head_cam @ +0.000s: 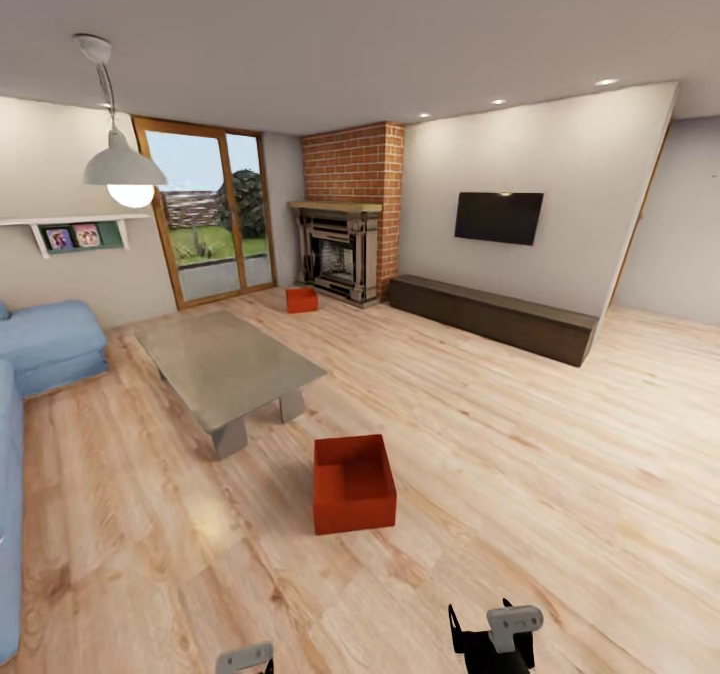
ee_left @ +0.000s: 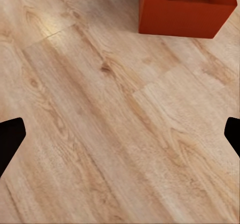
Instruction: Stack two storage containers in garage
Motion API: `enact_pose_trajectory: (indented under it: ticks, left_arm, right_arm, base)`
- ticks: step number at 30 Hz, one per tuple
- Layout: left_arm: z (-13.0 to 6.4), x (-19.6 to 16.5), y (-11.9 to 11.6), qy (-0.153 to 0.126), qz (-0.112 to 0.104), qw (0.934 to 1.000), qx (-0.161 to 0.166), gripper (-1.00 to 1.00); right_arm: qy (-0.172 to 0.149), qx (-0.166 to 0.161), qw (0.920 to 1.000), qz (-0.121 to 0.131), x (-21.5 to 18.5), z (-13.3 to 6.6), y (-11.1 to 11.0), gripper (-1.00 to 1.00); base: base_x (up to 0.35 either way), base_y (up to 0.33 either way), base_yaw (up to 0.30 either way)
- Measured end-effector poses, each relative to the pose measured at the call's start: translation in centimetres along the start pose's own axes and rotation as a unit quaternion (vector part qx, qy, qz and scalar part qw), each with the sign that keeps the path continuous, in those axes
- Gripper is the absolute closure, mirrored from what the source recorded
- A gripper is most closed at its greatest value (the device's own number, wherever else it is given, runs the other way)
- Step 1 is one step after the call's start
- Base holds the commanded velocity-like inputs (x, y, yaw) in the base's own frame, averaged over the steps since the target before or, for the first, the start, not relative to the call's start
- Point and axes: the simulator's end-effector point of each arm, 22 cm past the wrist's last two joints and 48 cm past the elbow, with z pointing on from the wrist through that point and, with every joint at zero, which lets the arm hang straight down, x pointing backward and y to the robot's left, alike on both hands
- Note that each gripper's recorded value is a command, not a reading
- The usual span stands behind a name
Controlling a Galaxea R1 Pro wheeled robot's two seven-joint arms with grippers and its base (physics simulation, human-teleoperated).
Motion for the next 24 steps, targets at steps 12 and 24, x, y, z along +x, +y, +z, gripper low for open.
enact_pose_trajectory:
  ticks: [12,24]
  left_arm:
    - [-0.1,0.13,-0.65,0.002,-0.003,1.0,0.004,-1.0]
    - [-0.09,0.1,-0.6,0.001,-0.002,1.0,0.003,-1.0]
  right_arm:
    - [0.0,-0.001,1.0,-0.001,0.01,-0.01,0.11,-1.0]
    - [0.001,0.0,1.0,0.002,0.03,-0.01,0.08,-1.0]
  base:
    - [0.301,0.0,0.0]
    - [0.261,0.0,0.0]
